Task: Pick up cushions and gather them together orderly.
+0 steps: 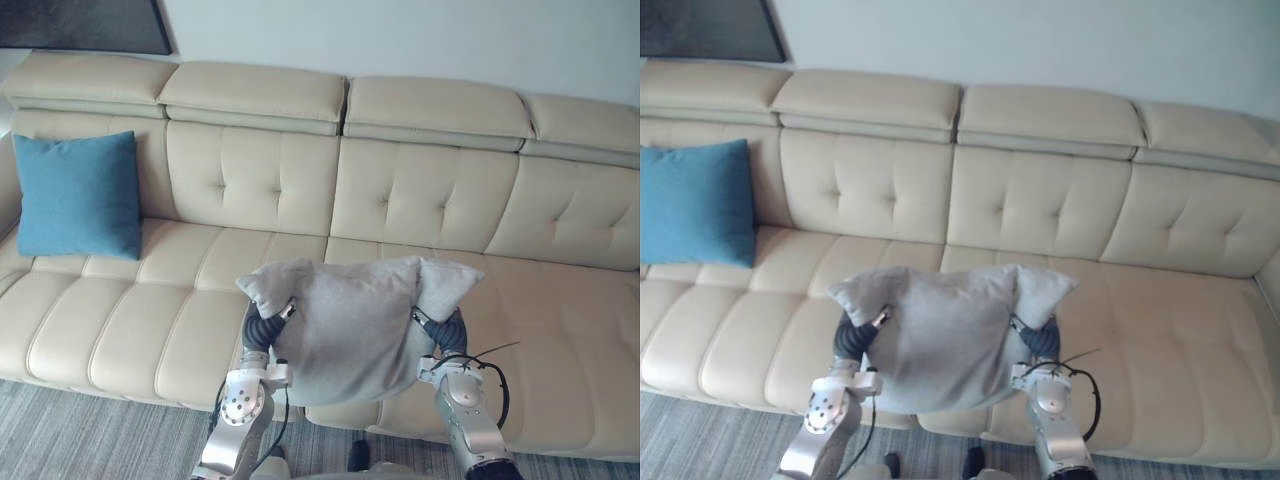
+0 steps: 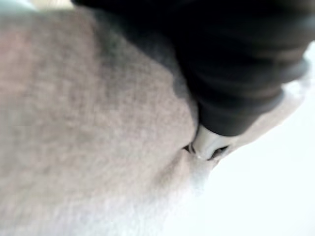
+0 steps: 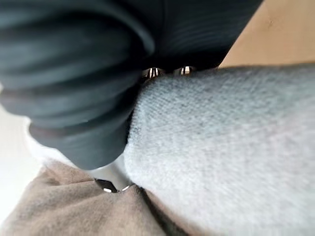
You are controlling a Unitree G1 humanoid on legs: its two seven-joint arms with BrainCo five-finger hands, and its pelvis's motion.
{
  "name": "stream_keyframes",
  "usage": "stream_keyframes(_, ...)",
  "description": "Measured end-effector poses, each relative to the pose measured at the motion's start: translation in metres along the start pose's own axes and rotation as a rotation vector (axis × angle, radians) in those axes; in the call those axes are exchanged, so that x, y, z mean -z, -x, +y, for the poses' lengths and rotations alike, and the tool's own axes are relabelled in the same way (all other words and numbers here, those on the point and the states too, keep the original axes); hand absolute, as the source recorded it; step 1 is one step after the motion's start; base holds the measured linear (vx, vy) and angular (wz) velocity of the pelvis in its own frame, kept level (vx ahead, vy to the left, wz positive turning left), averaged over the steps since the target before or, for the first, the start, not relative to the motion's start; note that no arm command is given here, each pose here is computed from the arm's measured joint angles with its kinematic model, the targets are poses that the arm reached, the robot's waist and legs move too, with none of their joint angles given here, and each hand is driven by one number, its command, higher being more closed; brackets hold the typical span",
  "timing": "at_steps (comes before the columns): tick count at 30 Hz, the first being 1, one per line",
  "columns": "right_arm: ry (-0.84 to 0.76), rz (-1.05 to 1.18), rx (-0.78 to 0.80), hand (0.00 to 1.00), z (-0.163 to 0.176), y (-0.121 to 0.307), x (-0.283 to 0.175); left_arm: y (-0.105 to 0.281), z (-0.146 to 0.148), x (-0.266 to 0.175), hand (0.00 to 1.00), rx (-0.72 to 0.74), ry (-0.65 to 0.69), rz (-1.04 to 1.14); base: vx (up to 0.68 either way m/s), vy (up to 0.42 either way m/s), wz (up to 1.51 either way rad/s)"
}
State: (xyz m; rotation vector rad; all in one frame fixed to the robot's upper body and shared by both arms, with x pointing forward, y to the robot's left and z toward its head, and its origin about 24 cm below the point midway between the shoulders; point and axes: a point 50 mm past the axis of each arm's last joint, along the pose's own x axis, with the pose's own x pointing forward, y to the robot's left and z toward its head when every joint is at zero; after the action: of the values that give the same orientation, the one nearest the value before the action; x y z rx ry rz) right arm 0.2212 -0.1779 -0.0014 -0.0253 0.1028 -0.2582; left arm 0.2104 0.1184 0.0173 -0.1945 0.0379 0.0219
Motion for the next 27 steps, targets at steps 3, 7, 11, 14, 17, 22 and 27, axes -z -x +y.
stream_keyframes(3,-0.035,-0.045,0.013,1.00,0.001,0.002,-0.011,-0.002,-0.001,-0.006,1.00,0.001,-0.012,-0.031,0.01,0.002,0.11)
stream_keyframes(7,-0.060,-0.068,0.030,1.00,0.004,-0.001,-0.017,-0.009,-0.005,-0.016,1.00,-0.005,-0.031,-0.079,0.05,0.016,0.02)
stream_keyframes(11,-0.098,-0.120,0.044,1.00,0.014,-0.011,-0.032,-0.027,-0.009,-0.036,1.00,-0.031,-0.059,-0.177,0.02,0.005,0.02)
stream_keyframes(14,-0.131,-0.196,0.036,1.00,0.029,-0.023,-0.055,-0.041,-0.009,-0.056,1.00,-0.074,-0.062,-0.260,-0.02,0.007,-0.04)
stream_keyframes(17,-0.145,-0.289,0.025,1.00,0.042,-0.035,-0.081,-0.056,-0.008,-0.077,1.00,-0.124,-0.049,-0.338,-0.04,0.005,-0.12)
stream_keyframes(22,-0.190,-0.416,0.025,1.00,0.056,-0.049,-0.122,-0.081,-0.012,-0.105,1.00,-0.166,-0.055,-0.432,-0.04,-0.006,-0.24)
stream_keyframes(27,-0.236,-0.591,0.038,1.00,0.070,-0.068,-0.185,-0.119,-0.012,-0.168,1.00,-0.181,-0.159,-0.605,-0.07,-0.020,-0.31)
